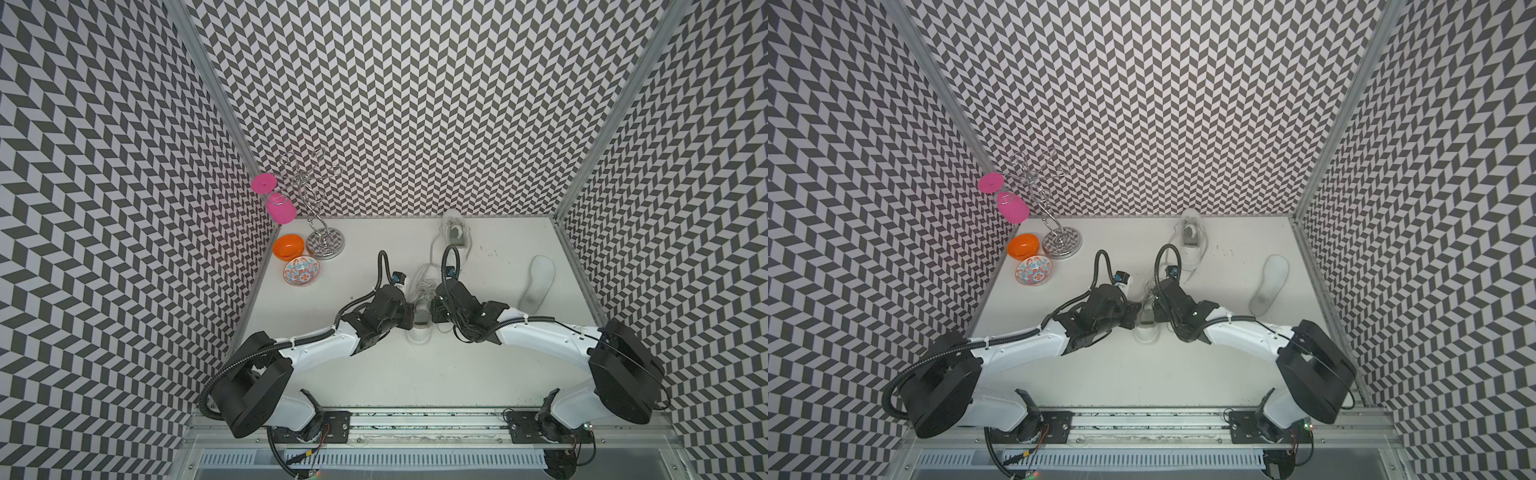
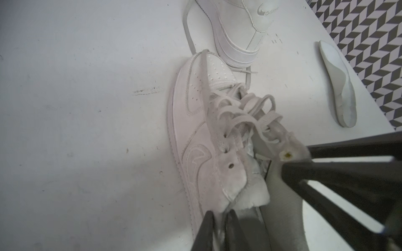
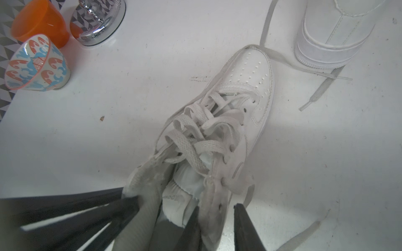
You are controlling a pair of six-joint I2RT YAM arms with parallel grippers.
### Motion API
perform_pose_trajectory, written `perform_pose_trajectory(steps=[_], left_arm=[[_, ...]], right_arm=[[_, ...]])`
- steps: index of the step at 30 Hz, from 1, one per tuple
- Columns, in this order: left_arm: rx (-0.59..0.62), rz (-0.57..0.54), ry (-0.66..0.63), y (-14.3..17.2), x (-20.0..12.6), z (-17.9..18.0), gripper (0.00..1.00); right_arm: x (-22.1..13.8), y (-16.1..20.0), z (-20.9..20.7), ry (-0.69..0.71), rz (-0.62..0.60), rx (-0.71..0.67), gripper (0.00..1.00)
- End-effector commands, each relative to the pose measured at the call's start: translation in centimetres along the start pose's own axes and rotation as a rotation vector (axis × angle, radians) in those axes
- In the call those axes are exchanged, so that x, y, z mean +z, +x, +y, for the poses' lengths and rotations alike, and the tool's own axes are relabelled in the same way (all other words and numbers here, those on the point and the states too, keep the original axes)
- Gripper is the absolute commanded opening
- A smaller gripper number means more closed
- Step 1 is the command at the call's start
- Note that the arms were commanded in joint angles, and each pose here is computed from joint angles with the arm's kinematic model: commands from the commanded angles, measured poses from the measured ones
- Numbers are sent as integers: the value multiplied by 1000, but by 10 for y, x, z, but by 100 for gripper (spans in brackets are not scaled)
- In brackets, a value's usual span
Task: Remove the insole from the shoe
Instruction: Adjust the shoe at the center of the board.
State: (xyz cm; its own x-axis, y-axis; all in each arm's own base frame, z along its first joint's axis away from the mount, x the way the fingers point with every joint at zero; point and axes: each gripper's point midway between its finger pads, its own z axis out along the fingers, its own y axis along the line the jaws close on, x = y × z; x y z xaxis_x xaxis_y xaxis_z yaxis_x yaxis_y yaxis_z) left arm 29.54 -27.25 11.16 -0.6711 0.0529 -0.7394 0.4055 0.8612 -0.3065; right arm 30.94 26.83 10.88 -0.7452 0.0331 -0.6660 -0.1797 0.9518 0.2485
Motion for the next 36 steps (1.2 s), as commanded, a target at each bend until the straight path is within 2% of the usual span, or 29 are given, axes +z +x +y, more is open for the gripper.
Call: perform_pose_trajectory(steps=[1, 5, 11, 12, 15, 19, 25, 29, 32, 36], left_arm=[[14, -24, -52, -14, 3, 2, 29], [22, -24, -80, -18, 10, 9, 36], [44, 8, -82, -18, 28, 8, 35], [40, 10, -86, -19, 29, 8, 32], [29, 6, -87, -21, 29, 8, 14], [13, -24, -106, -23, 18, 14, 1], [-36, -75, -123, -15, -4, 29, 0], [-41, -90, -72, -19, -8, 22, 0], [-32, -92, -21, -26, -9, 8, 0], [0, -104, 12, -39, -15, -7, 0]], right_arm=[[5, -5, -5, 28, -9, -7, 26], [2, -4, -7, 25, -17, -3, 25], [2, 0, -11, 30, -16, 1, 25], [4, 1, -12, 38, -14, 4, 25], [6, 0, -21, 97, -12, 0, 24], [4, -2, -44, 159, -27, 20, 23], [1, 3, -79, 199, -26, 68, 23], [0, -1, -63, 130, -29, 7, 23], [-10, -11, -39, 65, -83, -105, 29], [-31, -20, -17, 0, -156, -239, 50]])
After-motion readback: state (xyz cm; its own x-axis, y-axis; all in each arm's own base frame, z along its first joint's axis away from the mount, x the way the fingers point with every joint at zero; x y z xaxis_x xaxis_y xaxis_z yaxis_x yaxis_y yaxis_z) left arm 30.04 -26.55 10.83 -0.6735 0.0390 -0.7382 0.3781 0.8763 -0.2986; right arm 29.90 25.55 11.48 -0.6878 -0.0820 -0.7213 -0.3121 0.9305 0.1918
